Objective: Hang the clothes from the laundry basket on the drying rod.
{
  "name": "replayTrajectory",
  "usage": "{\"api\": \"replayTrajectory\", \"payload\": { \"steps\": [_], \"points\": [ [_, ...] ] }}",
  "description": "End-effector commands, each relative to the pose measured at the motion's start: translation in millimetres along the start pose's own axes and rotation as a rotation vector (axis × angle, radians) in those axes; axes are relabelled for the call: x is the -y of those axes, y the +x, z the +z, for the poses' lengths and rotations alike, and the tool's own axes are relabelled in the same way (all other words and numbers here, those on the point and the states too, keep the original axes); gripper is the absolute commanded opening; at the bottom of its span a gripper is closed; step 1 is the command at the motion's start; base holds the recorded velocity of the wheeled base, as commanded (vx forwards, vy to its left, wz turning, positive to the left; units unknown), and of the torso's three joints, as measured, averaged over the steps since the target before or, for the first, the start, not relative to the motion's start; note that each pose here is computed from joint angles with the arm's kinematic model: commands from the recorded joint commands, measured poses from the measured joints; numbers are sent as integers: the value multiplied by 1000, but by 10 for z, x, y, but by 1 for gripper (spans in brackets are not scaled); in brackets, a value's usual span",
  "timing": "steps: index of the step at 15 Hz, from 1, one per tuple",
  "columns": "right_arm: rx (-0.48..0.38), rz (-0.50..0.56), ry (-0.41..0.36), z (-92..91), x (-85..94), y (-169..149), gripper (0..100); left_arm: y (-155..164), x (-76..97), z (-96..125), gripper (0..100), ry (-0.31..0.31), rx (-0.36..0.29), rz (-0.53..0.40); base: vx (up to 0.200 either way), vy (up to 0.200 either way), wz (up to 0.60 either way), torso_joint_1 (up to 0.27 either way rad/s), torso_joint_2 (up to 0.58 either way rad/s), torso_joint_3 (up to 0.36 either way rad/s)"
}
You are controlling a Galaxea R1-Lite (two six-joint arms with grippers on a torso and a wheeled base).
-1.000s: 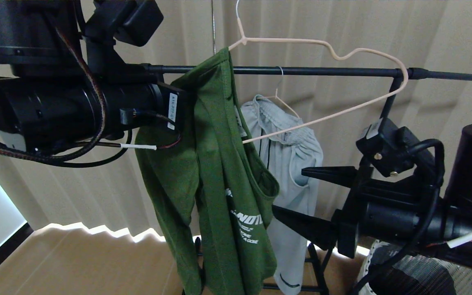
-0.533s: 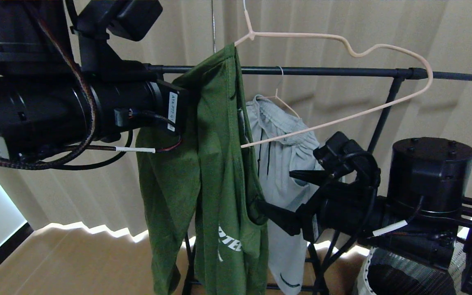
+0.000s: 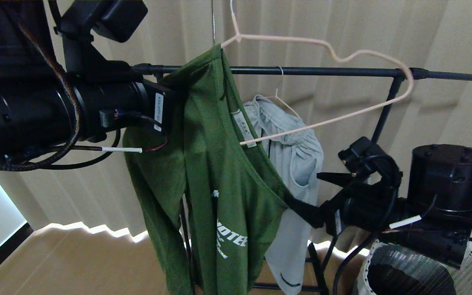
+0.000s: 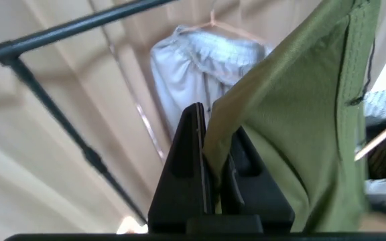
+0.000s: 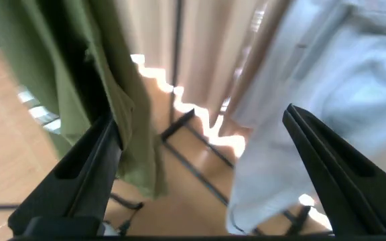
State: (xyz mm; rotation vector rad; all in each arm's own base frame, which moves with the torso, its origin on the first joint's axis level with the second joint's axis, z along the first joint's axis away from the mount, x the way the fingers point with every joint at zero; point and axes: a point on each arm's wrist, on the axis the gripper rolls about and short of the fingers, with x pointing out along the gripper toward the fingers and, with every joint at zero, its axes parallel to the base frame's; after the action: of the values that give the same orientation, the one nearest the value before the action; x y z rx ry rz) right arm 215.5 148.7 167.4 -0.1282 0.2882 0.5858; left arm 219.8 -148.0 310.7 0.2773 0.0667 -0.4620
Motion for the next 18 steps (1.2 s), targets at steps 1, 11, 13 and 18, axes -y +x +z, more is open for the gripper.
{"api": "replayTrajectory", "payload": {
  "steps": [1,11,13,18],
  "points": [
    [69,-86,22,137,231,-164,100,9,-106,-149,0,52,-35,45,0,0,0,0,0,0],
    [184,-235,28,500,638,-243,100,58,-436,-655,0,337,-46,224,0,0,0,0,0,0],
    [194,-233,27,520,636,-262,100,71,-433,-688,0,336,-59,221,0,0,0,0,0,0],
    [185,-85,2,486,285,-550,100,185,-376,-703,0,260,-98,295,0,0,0,0,0,0]
  ]
}}
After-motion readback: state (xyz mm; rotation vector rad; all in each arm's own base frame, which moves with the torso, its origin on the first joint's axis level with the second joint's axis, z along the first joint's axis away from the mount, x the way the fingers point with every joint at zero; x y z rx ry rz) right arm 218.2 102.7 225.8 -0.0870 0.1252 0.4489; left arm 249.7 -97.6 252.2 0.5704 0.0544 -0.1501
